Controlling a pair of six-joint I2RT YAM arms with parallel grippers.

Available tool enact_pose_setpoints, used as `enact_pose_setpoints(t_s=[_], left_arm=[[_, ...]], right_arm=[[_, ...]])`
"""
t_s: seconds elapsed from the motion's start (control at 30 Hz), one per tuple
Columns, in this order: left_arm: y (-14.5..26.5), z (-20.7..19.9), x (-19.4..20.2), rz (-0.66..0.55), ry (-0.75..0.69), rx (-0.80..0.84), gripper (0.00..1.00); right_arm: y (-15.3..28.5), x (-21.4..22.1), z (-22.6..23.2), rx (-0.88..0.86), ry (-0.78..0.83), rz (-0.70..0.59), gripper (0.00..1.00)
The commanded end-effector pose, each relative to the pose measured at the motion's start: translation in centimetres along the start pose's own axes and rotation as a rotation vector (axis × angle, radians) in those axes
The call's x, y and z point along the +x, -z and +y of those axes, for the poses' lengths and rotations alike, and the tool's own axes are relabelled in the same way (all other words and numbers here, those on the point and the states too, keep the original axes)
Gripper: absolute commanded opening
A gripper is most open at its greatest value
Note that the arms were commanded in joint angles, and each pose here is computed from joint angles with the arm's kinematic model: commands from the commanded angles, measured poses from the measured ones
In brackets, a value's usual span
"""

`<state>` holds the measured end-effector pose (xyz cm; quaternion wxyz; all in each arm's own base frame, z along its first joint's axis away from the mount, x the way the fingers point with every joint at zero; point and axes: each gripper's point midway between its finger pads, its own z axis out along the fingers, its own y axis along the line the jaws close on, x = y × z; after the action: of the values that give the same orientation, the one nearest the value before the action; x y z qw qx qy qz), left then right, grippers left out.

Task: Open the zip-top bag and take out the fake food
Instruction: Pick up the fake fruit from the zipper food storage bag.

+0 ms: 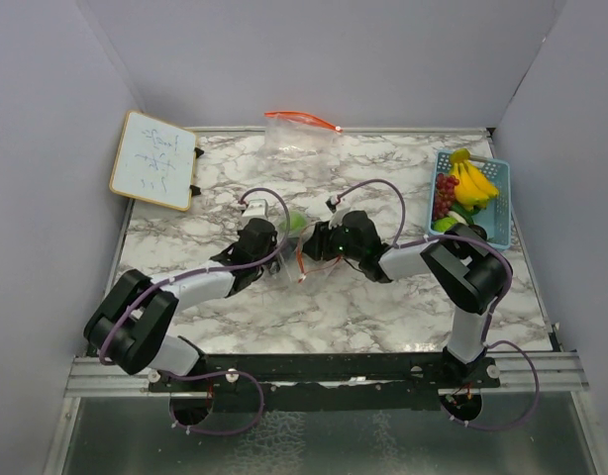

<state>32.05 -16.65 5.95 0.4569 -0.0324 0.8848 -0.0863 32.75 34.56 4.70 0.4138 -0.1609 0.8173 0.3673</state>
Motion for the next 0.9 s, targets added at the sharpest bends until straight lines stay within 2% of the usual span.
enact_pose_setpoints(t_s=[0.0,0.17,0.37,0.53,0.57,0.6,0.87], left_arm=[[-0.8,-1.4,-0.1,-0.012,0.026,0.057,0.00],[-2.0,-1.7,1.1,0.023,0.018,0.067,0.00],[-2.8,-3.8,2.9,0.068,0.014,0.135,0.00],[-2.9,-4.4,3.2,0.078,-0.003,0.142,0.00],[-2.9,-4.5,3.1,0.077,-0.004,0.146,0.00],[-2.8,-4.5,3.1,0.076,-0.007,0.149,0.00],[-3.0,-3.8,3.2,0.081,-0.022,0.111,0.00]], right_arm=[[0.4,-1.6,0.8,-0.020,0.030,-0.064,0.43],[0.1,-1.4,1.4,-0.055,0.026,-0.057,0.61],[-1.2,0.2,1.2,-0.068,0.006,0.023,0.81],[-2.3,1.6,-0.1,0.044,0.089,0.100,0.83],[-2.5,1.8,-0.4,0.068,0.109,0.112,0.83],[-2.6,2.2,-0.7,0.084,0.124,0.128,0.77],[-1.8,1.9,-1.3,0.150,0.137,0.138,0.24]])
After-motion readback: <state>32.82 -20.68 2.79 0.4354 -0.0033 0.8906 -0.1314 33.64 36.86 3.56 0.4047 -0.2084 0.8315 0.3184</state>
